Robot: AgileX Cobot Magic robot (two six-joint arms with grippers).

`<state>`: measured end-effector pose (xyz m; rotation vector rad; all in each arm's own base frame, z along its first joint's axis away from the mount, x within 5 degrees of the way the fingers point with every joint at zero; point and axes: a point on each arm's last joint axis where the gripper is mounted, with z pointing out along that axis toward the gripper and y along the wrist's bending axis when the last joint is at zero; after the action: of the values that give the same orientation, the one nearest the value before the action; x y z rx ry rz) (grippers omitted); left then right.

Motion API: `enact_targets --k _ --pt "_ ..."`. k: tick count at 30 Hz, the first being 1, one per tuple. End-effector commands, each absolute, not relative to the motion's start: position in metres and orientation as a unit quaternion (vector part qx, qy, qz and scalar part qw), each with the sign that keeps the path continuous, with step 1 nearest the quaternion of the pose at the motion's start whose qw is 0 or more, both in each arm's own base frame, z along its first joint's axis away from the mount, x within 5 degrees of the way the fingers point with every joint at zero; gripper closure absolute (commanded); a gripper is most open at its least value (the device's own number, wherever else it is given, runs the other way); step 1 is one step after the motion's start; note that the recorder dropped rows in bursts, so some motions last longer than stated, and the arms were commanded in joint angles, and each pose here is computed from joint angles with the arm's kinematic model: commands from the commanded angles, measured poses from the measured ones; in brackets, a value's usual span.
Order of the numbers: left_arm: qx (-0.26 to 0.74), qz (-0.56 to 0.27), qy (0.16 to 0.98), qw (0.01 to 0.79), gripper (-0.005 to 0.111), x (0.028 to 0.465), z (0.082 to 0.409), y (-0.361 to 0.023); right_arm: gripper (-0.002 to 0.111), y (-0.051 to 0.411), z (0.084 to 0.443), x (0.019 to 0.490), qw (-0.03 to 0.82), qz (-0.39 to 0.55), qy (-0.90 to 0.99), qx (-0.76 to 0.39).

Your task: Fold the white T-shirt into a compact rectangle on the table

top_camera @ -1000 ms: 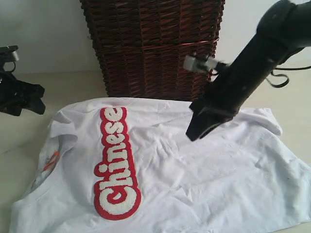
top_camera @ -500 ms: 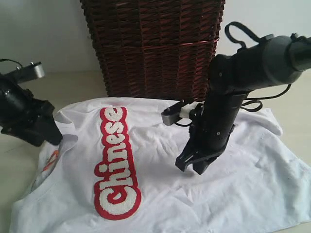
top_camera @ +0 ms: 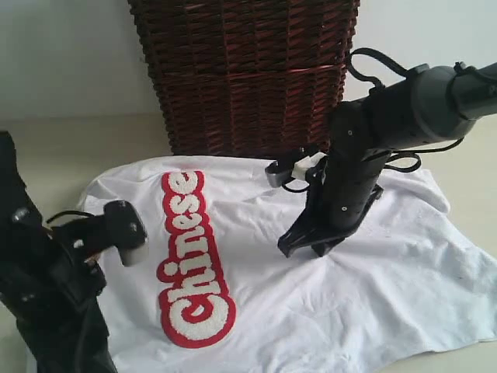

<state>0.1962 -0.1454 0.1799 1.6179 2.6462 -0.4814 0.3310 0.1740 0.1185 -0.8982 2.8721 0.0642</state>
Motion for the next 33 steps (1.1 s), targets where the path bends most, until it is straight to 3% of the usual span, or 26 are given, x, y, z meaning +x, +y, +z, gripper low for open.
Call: enact_targets --k 1,7,9,11,13,14,15,16,20,26,30,33 --pt "0.567 -0.121 0.811 0.075 0.033 0.186 0.163 -0.165 0.101 0.18 0.145 0.329 0.106 0.069 0.942 -0.31" --pt "0.597 -0.11 0.793 0.059 0.029 0.177 0.141 -0.181 0.093 0.181 0.177 0.322 0.133 0.09 0.935 -0.316" --pt "0.596 -0.112 0.795 0.025 0.035 0.174 0.132 -0.18 0.093 0.179 0.187 0.319 0.135 0.091 0.934 -0.318" --pt "0.596 -0.114 0.795 -0.001 0.05 0.172 0.125 -0.179 0.093 0.178 0.192 0.317 0.134 0.092 0.934 -0.319" --pt "0.599 -0.111 0.793 -0.012 0.075 0.172 0.121 -0.179 0.093 0.178 0.193 0.316 0.133 0.092 0.934 -0.32" --pt "0.603 -0.111 0.79 -0.024 0.093 0.17 0.121 -0.177 0.093 0.177 0.192 0.316 0.13 0.091 0.934 -0.32" --pt "0.607 -0.112 0.786 -0.04 0.103 0.168 0.122 -0.176 0.093 0.177 0.192 0.315 0.129 0.091 0.934 -0.321" --pt "0.62 -0.114 0.773 -0.074 0.106 0.166 0.127 -0.175 0.093 0.177 0.192 0.315 0.125 0.089 0.934 -0.323" --pt "0.641 -0.137 0.75 -0.085 0.107 0.174 0.164 -0.184 0.093 0.177 0.192 0.314 0.121 0.089 0.934 -0.323" --pt "0.66 -0.143 0.736 0.057 0.107 0.226 0.227 -0.161 0.093 0.176 0.191 0.313 0.114 0.088 0.934 -0.328" --pt "0.593 -0.107 0.783 0.156 0.107 0.266 0.226 -0.135 0.093 0.176 0.191 0.312 0.109 0.088 0.934 -0.328" --pt "0.553 -0.081 0.808 0.187 0.104 0.286 0.214 -0.119 0.093 0.176 0.19 0.312 0.107 0.088 0.934 -0.328"
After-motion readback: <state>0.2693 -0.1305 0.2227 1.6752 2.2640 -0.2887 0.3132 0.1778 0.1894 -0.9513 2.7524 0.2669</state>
